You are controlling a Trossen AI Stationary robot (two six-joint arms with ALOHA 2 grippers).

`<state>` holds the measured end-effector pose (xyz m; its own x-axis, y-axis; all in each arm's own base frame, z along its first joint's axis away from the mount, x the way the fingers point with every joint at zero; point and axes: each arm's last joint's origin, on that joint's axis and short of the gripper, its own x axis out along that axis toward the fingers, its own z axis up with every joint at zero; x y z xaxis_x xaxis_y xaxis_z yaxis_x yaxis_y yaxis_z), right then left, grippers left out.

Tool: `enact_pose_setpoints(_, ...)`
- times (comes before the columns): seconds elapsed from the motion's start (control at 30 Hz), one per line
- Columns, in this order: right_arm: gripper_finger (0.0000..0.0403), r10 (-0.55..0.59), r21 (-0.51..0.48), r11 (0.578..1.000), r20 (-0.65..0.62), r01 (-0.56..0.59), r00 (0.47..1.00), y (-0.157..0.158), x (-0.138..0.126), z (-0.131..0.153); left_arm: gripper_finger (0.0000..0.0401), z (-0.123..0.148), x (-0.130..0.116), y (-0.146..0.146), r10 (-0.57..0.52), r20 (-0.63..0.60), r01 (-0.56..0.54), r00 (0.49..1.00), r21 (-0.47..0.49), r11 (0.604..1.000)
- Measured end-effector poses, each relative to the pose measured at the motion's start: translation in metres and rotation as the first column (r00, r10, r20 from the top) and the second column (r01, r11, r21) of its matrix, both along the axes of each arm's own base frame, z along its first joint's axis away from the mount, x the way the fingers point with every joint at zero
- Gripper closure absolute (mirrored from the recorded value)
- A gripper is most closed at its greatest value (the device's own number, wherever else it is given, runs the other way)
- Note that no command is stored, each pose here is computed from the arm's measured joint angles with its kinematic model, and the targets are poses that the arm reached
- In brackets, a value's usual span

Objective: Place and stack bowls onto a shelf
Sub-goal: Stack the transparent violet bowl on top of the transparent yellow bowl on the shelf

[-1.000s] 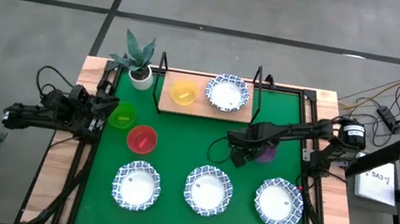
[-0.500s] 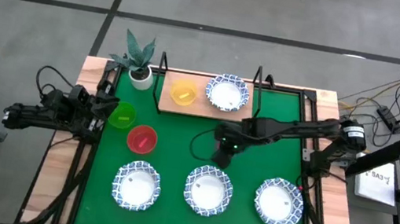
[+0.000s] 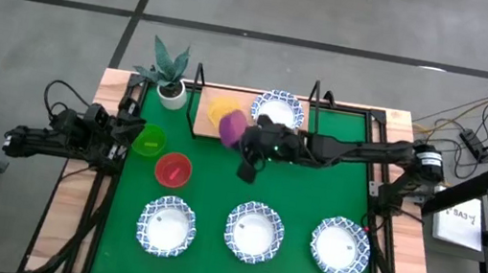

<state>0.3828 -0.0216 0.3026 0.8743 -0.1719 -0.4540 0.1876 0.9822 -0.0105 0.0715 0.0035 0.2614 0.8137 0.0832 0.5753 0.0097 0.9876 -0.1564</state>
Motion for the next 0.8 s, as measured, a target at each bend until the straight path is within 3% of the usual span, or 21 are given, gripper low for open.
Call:
enact_pose_setpoints(0.1, 0.0391, -0.024, -0.08, 0.996, 0.068, 0.03, 0.997, -0.015, 0.011, -0.003, 0.0349, 0.0, 0.0, 0.0, 0.0, 0.0, 0.0, 1.0, 0.0, 1.0)
enact_pose_setpoints(0.3, 0.0391, -0.082, -0.128, 0.987, 0.117, 0.097, 0.99, -0.049, 0.028, -0.024, 0.0349, 0.0, 0.0, 0.0, 0.001, -0.001, -0.001, 1.0, 0.0, 1.0)
enact_pose_setpoints(0.5, 0.0391, -0.145, -0.127, 0.98, 0.086, 0.155, 0.986, -0.078, 0.04, -0.042, 0.0349, 0.0, 0.0, 0.0, 0.003, -0.002, -0.003, 1.0, 0.004, 1.0)
enact_pose_setpoints(0.8, 0.039, -0.156, -0.145, 0.976, 0.049, 0.162, 0.987, -0.092, 0.055, -0.058, 0.0349, 0.0, 0.0, 0.0, 0.004, -0.003, -0.004, 1.0, 0.005, 1.0)
